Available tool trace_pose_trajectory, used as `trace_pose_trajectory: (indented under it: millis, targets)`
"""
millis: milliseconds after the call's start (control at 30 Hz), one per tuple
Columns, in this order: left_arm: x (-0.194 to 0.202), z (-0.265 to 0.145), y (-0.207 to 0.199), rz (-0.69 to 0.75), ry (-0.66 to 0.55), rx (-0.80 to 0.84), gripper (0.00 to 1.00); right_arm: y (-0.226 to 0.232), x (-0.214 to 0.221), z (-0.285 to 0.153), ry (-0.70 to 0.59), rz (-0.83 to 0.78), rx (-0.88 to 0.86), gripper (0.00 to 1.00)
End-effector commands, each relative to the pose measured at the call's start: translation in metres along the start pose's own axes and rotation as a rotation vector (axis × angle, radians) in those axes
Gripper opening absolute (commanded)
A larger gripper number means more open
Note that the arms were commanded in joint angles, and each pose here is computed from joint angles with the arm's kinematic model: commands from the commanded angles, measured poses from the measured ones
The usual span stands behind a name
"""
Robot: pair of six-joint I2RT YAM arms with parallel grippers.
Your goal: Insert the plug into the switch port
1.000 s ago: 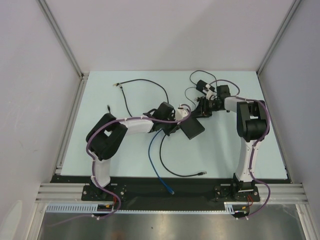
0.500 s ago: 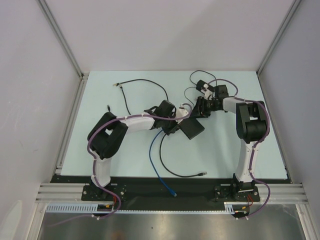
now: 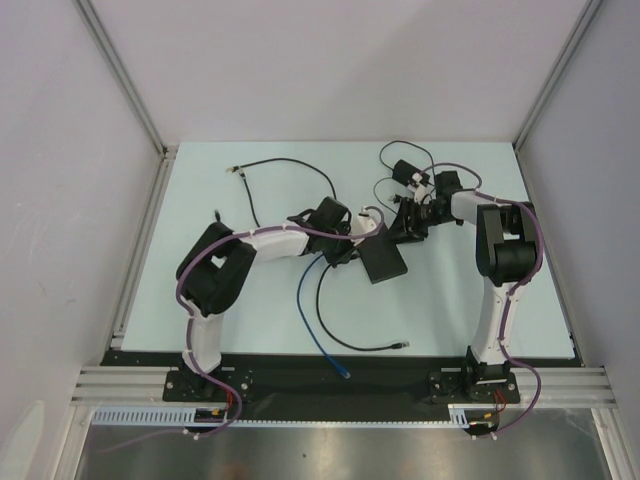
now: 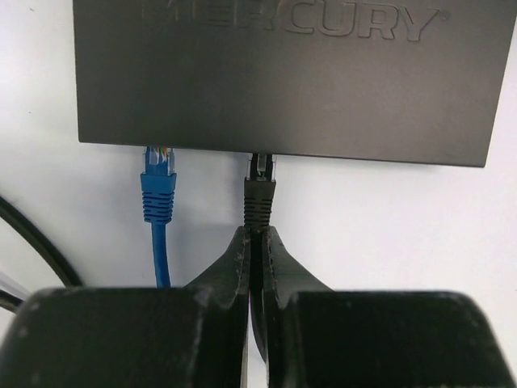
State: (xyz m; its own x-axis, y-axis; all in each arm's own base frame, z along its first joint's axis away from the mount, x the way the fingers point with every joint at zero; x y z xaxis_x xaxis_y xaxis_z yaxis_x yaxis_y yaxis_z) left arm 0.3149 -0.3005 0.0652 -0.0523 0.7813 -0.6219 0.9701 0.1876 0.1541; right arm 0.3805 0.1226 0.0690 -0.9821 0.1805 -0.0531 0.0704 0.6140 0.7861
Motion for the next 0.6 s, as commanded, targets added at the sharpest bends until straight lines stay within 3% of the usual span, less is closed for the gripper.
trace_pose_trajectory:
  millis: [0, 67, 267, 467, 567]
  targets:
    - [-0.053, 0.003, 0.035, 0.081, -0.202, -0.096, 0.06, 0.001, 0.047, 0.021, 0.198, 0.165, -0.01, 0.45]
    - [-0.056, 0.008, 0.034, 0.07, -0.219, -0.068, 0.0, 0.003, 0.058, 0.028, 0.223, 0.179, -0.008, 0.4]
    - [-0.071, 0.01, 0.043, 0.068, -0.258, -0.057, 0.01, 0.003, 0.06, 0.032, 0.213, 0.19, -0.001, 0.35]
    - [-0.055, -0.008, 0.05, 0.02, -0.172, -0.046, 0.12, -0.013, 0.039, 0.013, 0.15, 0.186, 0.04, 0.37]
    - [-0.039, -0.026, 0.051, -0.002, -0.156, -0.052, 0.21, -0.021, 0.03, 0.0, 0.123, 0.167, 0.069, 0.47]
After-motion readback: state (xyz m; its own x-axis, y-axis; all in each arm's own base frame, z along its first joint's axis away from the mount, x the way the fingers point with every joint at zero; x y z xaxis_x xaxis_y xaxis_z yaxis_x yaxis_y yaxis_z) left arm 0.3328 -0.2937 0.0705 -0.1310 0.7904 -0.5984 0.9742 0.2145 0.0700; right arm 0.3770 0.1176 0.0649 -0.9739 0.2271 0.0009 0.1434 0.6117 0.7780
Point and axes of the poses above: each gripper's point midway between its finger pads, its own z axis out along the fingers, its own y axis along the line the jaws close on, x = y × z, the point moved 6 cm from there along -z, back along the fingers, and after that the axes turned 15 degrees about z, right-handed, at the moved point
